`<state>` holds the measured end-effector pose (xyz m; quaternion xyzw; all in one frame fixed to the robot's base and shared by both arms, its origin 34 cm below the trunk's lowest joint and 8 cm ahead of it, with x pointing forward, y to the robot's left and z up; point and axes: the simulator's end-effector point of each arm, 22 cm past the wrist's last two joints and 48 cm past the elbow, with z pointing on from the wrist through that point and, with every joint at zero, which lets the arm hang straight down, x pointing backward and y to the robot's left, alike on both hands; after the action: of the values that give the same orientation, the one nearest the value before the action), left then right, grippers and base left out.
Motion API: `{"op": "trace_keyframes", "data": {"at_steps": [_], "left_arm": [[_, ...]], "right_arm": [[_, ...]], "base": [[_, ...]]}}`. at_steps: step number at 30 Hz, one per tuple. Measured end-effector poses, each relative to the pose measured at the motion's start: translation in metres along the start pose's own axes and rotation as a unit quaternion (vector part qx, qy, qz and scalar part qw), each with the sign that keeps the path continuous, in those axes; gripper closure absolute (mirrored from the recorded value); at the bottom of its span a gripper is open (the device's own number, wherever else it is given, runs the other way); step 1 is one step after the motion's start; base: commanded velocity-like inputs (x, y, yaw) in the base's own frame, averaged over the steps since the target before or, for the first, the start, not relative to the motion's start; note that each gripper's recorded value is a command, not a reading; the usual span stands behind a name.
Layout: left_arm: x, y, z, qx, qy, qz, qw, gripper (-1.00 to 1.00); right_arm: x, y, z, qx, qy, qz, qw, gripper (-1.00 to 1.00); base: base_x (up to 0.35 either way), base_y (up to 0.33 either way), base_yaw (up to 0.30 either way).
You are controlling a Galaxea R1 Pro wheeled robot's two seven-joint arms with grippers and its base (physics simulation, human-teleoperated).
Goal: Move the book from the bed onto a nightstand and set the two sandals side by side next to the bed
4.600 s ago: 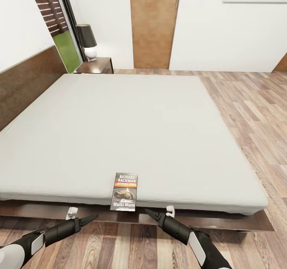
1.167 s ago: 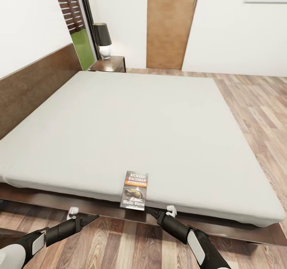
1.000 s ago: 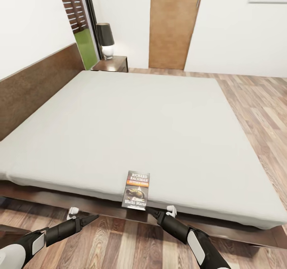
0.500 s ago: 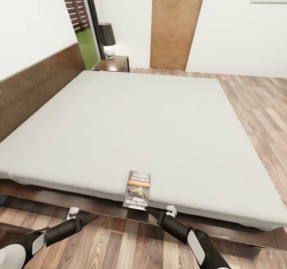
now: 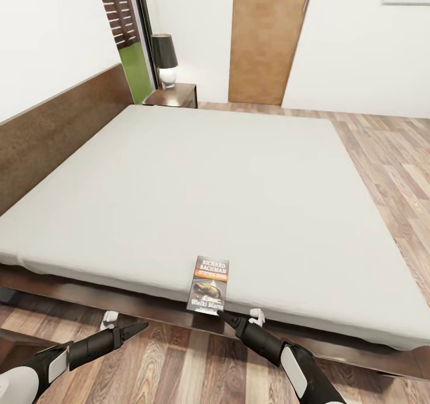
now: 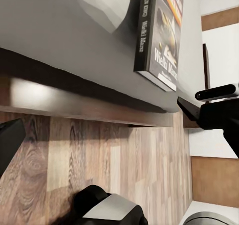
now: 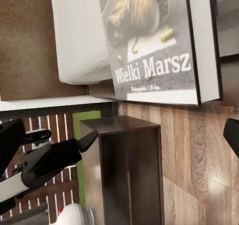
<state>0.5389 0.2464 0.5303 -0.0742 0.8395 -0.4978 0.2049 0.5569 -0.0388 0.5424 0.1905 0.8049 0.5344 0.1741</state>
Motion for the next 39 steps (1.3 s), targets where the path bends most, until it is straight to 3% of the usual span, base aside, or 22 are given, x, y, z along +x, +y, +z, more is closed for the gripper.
{"op": "trace_keyframes", "data": {"at_steps": [25,39], "left_arm": [[0.000,0.000,0.000,-0.001,0.000,0.000,1.0000,-1.00],[0.005,0.013,0.006,-0.001,0.001,-0.001,1.0000,-1.00]], "right_arm": [[-0.002,0.001,0.000,-0.001,-0.001,-0.002,1.0000,-1.00],[0.000,-0.012,0.005,-0.001,-0.001,-0.003,1.0000,-1.00]], "base": [[0.028,0.000,0.000],[0.000,0.000,0.000]]}}
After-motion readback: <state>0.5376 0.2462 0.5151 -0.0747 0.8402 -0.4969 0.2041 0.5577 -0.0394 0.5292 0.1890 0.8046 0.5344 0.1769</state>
